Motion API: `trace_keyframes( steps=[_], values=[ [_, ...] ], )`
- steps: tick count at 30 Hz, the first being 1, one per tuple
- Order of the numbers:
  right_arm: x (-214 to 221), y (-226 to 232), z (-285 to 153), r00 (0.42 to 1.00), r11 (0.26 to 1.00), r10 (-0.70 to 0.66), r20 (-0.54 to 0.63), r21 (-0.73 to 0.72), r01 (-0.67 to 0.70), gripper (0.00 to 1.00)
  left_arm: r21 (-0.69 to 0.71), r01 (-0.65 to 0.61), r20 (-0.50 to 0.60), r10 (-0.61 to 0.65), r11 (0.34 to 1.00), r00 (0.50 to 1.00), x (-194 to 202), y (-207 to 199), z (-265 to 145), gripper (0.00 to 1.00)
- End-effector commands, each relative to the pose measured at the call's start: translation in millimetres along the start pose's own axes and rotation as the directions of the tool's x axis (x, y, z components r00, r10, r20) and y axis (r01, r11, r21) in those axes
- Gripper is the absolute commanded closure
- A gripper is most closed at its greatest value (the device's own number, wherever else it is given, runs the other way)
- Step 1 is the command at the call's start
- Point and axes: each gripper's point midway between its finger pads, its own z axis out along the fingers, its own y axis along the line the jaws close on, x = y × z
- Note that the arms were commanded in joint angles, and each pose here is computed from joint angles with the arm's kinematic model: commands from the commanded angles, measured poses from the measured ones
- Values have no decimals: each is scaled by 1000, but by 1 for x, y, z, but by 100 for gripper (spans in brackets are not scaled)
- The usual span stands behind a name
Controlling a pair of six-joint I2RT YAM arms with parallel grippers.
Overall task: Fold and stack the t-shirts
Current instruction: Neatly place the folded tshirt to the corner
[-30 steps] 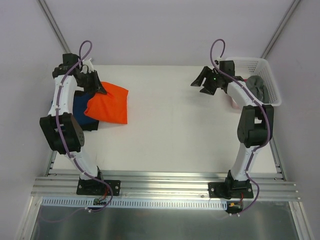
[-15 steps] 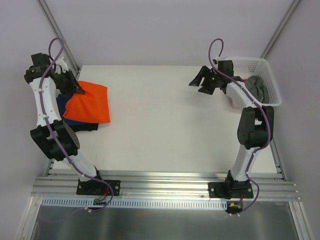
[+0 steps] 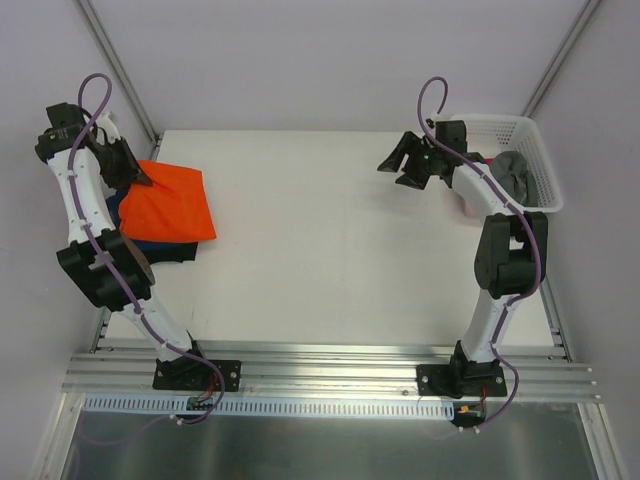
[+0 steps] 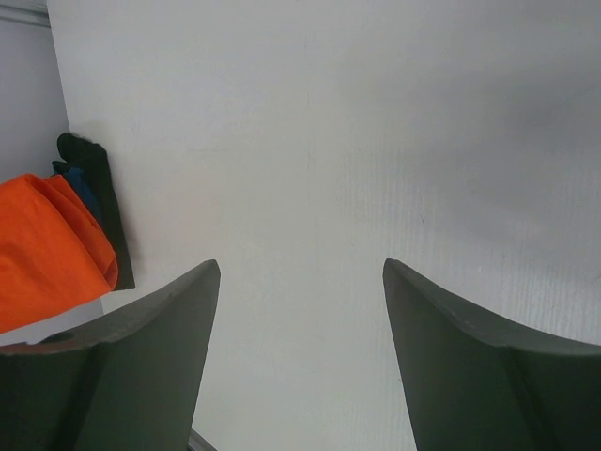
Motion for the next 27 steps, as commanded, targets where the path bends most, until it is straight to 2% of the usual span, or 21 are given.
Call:
trace_keyframes(
  steps=[1, 4, 13, 18, 27],
  values=[
    [-13, 13, -3, 999, 999, -11, 38, -45, 12, 26, -61, -25, 69, 29, 998, 997, -19, 10, -19, 100],
    [-14, 13, -1, 999, 999, -3, 35, -48, 5, 26, -84, -30, 106, 39, 996, 994, -30, 15, -28, 100],
    [-14, 14, 1, 999, 999, 6, 32, -53, -4, 26, -121, -31, 95, 42, 992, 995, -28, 29, -28, 100],
    [-11, 13, 1, 1000, 999, 11, 27, -53, -10, 26, -156, -24, 42, 31, 987, 999, -19, 48, -18, 100],
    [-8, 13, 0, 1000, 998, 16, 23, -56, -15, 26, -301, -16, -2, 16, 954, 1000, -18, 89, -4, 100]
  ],
)
